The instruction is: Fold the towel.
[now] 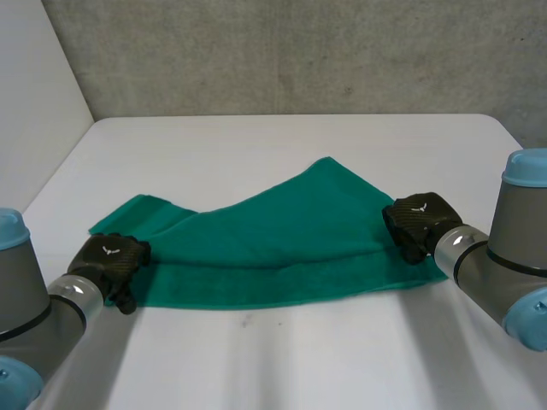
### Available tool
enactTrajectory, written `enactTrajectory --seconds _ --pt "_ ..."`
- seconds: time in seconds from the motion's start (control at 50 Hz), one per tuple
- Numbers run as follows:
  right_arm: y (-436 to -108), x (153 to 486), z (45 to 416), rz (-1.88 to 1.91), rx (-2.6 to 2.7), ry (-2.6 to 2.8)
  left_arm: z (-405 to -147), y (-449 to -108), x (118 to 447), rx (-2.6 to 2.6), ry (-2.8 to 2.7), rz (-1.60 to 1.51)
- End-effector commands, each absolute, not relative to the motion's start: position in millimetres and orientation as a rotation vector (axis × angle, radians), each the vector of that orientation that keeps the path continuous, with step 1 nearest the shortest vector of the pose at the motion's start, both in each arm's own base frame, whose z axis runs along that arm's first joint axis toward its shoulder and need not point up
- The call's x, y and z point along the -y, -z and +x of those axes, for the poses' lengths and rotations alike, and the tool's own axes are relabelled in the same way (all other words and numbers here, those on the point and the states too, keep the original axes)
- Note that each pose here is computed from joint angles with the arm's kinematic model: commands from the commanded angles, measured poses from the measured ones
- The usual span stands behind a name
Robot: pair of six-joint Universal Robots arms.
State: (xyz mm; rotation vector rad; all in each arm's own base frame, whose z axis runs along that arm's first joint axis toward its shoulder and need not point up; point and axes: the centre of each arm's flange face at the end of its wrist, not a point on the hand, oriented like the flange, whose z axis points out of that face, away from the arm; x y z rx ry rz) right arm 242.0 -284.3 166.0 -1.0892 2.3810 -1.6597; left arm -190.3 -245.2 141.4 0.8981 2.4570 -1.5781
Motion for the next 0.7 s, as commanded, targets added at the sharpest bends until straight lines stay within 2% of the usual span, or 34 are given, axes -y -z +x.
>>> enactTrajectory --seconds 0.02,0.32,0.7 --pt "-166 284 242 -1.089 -2.379 1.664 -190 -138 246 -2.466 1.574 0.903" --pt "-165 284 242 -1.09 -2.376 1.666 -192 -119 256 -2.468 1.567 0.904" --pt "-163 284 243 -1.099 -2.377 1.661 -196 -120 274 -2.418 1.642 0.889"
